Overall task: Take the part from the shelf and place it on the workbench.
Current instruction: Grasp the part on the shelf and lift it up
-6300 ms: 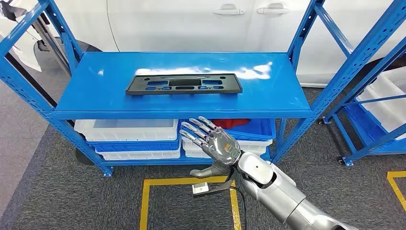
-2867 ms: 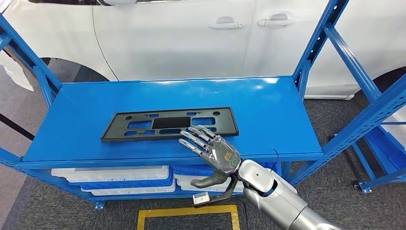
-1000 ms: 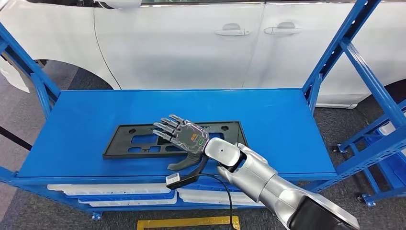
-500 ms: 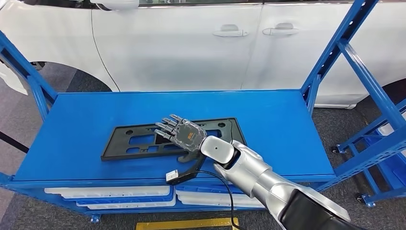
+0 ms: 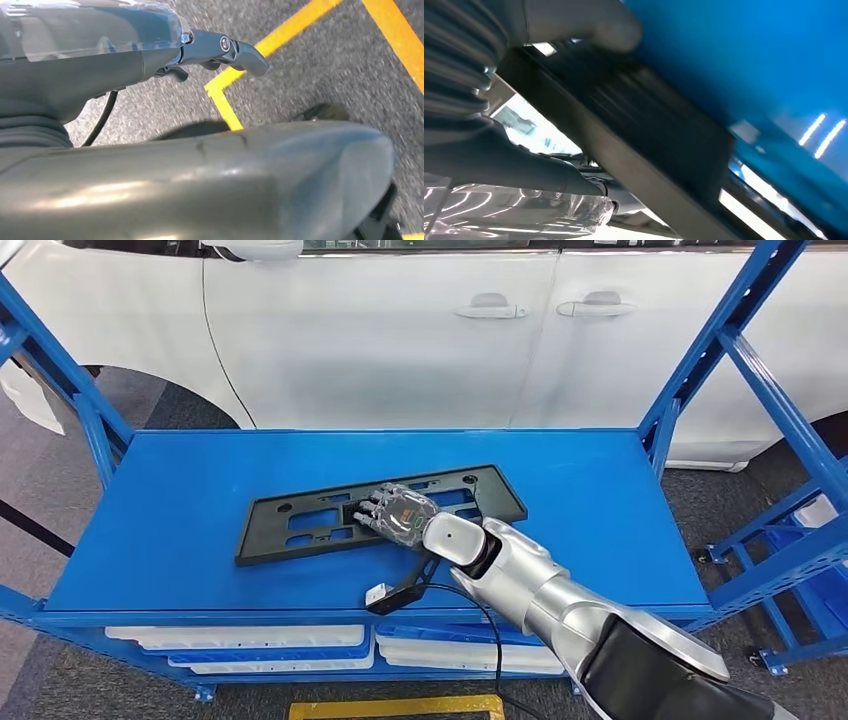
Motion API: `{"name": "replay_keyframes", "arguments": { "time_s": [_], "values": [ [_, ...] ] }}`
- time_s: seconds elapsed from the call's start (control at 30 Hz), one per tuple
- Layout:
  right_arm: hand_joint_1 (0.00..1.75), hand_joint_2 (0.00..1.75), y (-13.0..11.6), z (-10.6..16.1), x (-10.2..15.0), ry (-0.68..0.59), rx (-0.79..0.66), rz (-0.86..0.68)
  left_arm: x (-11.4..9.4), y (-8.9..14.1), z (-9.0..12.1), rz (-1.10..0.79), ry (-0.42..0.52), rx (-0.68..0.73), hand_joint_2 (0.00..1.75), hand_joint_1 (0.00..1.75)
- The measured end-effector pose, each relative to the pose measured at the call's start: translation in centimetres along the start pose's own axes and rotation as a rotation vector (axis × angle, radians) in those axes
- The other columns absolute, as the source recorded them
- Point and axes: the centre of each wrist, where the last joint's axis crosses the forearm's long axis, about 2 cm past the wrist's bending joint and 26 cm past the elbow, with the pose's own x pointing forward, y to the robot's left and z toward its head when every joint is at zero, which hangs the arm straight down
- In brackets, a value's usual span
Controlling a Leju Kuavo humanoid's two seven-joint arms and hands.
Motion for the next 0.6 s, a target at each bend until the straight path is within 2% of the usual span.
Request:
{"name": "replay_keyframes", "arguments": {
  "time_s": [0.33, 0.53, 0.6],
  "values": [
    [1.75, 1.75, 0.1, 0.1, -0.7, 0.017, 0.012, -0.055, -0.1, 0.0, 0.0, 0.0, 0.001, 0.0, 0.0, 0.0],
    [1.75, 1.75, 0.1, 0.7, -1.1, 0.047, -0.102, -0.204, 0.0, 0.2, 0.0, -0.005, 0.003, 0.014, 0.0, 0.0],
    [1.75, 1.75, -0.2, 1.2, -1.4, 0.045, -0.172, -0.267, 0.0, 0.2, 0.0, -0.008, 0.003, 0.019, 0.87, 0.0]
  ]
}}
